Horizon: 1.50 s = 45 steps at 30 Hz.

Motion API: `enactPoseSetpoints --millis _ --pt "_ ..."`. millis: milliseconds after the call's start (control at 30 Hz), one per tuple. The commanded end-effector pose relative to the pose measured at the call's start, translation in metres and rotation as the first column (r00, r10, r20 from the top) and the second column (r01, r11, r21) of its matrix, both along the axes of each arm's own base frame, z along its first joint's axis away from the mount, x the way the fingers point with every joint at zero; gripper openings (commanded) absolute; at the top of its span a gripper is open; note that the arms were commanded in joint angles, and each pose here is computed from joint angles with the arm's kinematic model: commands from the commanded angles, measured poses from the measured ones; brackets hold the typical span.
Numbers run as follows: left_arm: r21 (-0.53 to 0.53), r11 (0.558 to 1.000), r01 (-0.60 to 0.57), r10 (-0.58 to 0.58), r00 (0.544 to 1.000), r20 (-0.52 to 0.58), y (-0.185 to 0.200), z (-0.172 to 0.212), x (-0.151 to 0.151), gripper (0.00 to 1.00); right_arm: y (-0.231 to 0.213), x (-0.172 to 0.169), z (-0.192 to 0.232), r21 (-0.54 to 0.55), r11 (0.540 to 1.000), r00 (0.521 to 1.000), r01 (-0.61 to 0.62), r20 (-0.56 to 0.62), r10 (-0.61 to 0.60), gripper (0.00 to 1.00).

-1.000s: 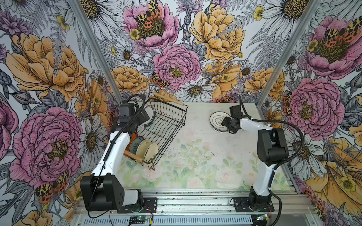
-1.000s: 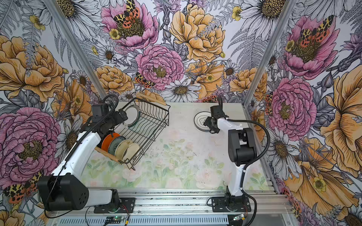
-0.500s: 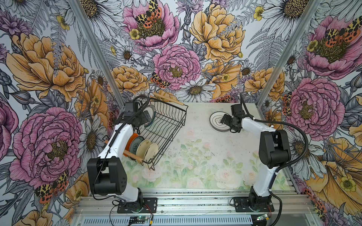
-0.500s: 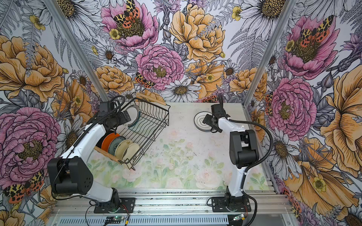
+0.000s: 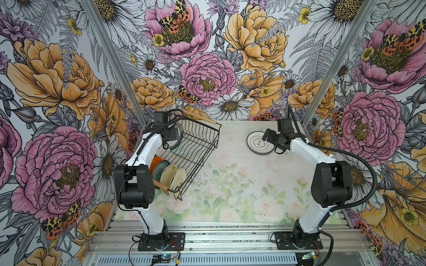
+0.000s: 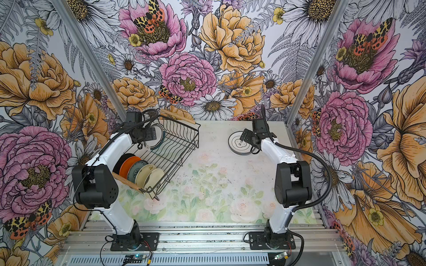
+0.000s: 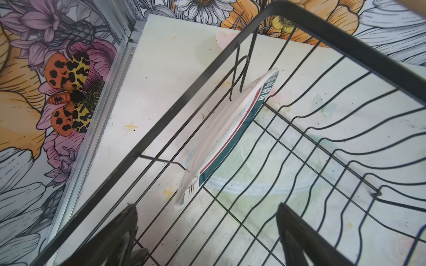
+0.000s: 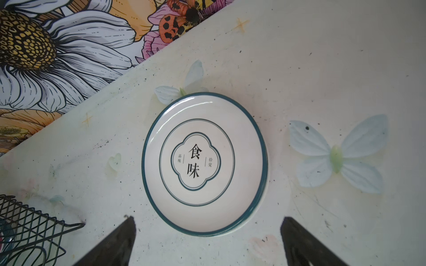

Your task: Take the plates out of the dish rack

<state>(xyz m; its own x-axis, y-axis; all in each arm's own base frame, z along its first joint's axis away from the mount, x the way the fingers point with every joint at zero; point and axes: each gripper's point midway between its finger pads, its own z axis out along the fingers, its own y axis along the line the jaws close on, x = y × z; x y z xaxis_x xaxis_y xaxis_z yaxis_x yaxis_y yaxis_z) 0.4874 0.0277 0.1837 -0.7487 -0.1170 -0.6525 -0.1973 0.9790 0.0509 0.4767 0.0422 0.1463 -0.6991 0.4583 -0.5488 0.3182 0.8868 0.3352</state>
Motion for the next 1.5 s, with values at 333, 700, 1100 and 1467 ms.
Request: enactPoseSetpoints --millis 333,700,1100,1467 --pt "0.151 0.984 0.093 -0.080 0.993 -0.092 0.021 -0.024 0.031 0.84 -0.018 -0.014 0.003 0.001 1.000 1.000 0.002 0.006 -0.002 0.99" --pt "0.121 0.980 0.157 -0.147 0.985 -0.087 0.016 -0.029 0.046 0.66 -0.022 -0.018 0.006 0.006 1.000 1.000 0.002 0.015 -0.002 0.99" --pt "0.117 0.978 0.172 -0.162 0.983 -0.090 0.014 -0.034 0.054 0.42 -0.027 -0.024 0.010 0.004 1.000 1.000 0.009 0.029 -0.009 0.99" --pt "0.124 0.978 0.165 -0.152 0.982 -0.110 0.018 -0.041 0.051 0.21 -0.029 -0.026 0.013 0.001 1.000 0.999 0.018 0.043 -0.018 0.99"
